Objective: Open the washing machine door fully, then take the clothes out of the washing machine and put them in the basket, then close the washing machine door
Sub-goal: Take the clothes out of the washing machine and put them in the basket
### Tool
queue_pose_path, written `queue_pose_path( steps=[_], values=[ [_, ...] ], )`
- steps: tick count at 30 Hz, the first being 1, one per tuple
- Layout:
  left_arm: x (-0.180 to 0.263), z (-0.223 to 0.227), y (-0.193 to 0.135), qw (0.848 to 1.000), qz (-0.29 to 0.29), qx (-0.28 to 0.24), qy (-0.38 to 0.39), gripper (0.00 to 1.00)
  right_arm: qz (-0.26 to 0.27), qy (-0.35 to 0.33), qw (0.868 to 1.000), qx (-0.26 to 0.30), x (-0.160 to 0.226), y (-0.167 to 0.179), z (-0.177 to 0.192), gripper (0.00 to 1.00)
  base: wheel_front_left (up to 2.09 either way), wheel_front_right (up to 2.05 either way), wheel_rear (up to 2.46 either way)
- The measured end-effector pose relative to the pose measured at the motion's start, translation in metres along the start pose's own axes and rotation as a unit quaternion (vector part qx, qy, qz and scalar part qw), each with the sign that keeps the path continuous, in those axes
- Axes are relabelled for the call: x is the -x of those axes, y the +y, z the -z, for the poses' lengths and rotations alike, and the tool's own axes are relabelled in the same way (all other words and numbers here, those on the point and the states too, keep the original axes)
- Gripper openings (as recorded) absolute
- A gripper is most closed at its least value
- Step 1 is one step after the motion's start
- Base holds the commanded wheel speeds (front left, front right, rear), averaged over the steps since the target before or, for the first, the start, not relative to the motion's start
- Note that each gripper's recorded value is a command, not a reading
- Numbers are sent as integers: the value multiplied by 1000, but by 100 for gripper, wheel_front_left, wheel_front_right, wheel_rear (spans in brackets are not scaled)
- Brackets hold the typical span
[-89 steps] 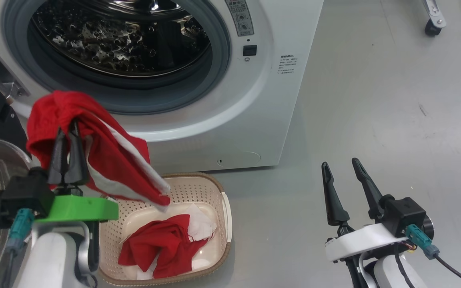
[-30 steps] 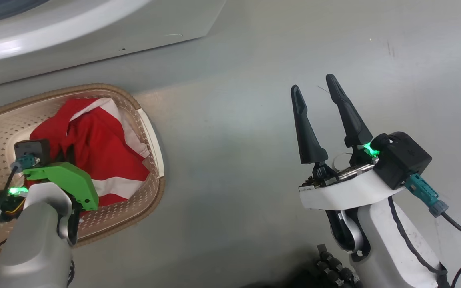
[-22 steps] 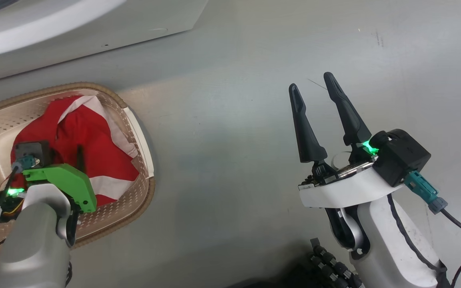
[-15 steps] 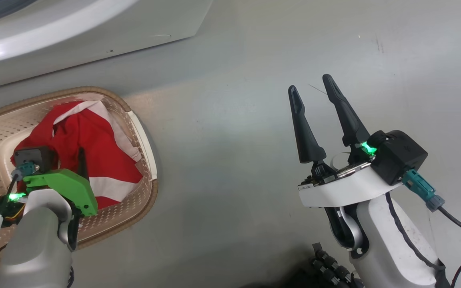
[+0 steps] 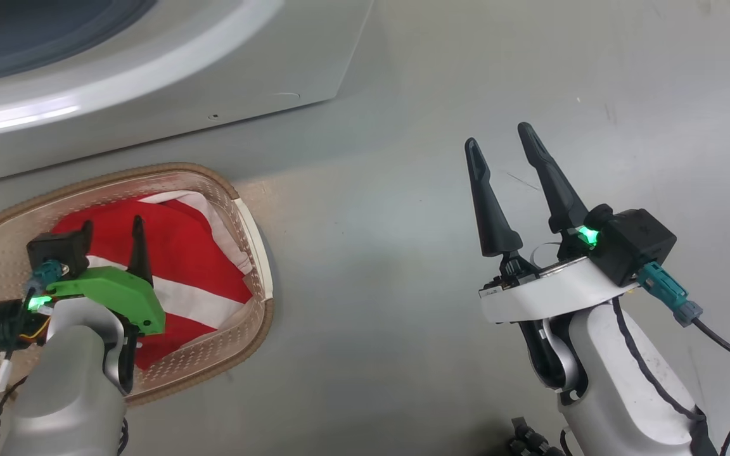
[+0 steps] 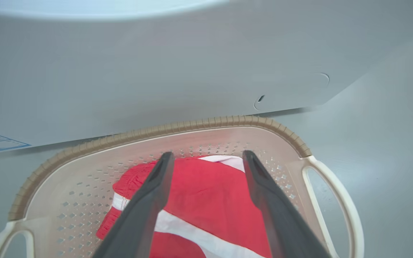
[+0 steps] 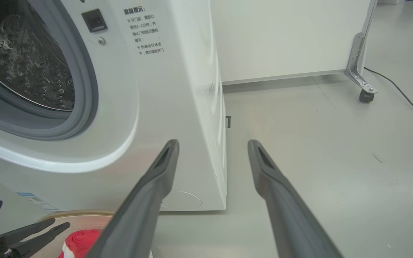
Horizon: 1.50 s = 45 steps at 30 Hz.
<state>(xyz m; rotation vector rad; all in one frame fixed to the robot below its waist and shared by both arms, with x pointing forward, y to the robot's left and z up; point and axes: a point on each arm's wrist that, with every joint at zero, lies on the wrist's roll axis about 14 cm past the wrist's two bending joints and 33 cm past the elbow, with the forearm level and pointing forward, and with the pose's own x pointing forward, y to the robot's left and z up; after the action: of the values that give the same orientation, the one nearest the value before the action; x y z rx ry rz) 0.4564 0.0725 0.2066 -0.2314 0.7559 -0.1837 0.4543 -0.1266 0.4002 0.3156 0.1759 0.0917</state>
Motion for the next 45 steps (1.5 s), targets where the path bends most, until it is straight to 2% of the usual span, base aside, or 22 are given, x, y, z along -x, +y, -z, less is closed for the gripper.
queue_pose_path(
  steps=[7, 12, 15, 29, 45],
  values=[
    [16, -50, -6, 997, 3, 6, -72, 100, 1, -19, 1000, 10, 5, 2, -16, 100, 0, 0, 0],
    [36, -115, -17, 986, 17, -3, -169, 100, 4, -22, 1000, 18, 13, 2, -20, 100, 0, 0, 0],
    [53, -132, -18, 980, 16, -4, -200, 100, 5, -26, 999, 23, 16, 3, -23, 100, 0, 0, 0],
    [146, -168, -14, 954, 2, -16, -299, 100, -24, -59, 997, 35, 40, 27, -49, 100, 0, 0, 0],
    [221, -151, -4, 941, -25, -18, -338, 100, -43, -78, 995, 34, 77, 46, -61, 100, 0, 0, 0]
  ],
)
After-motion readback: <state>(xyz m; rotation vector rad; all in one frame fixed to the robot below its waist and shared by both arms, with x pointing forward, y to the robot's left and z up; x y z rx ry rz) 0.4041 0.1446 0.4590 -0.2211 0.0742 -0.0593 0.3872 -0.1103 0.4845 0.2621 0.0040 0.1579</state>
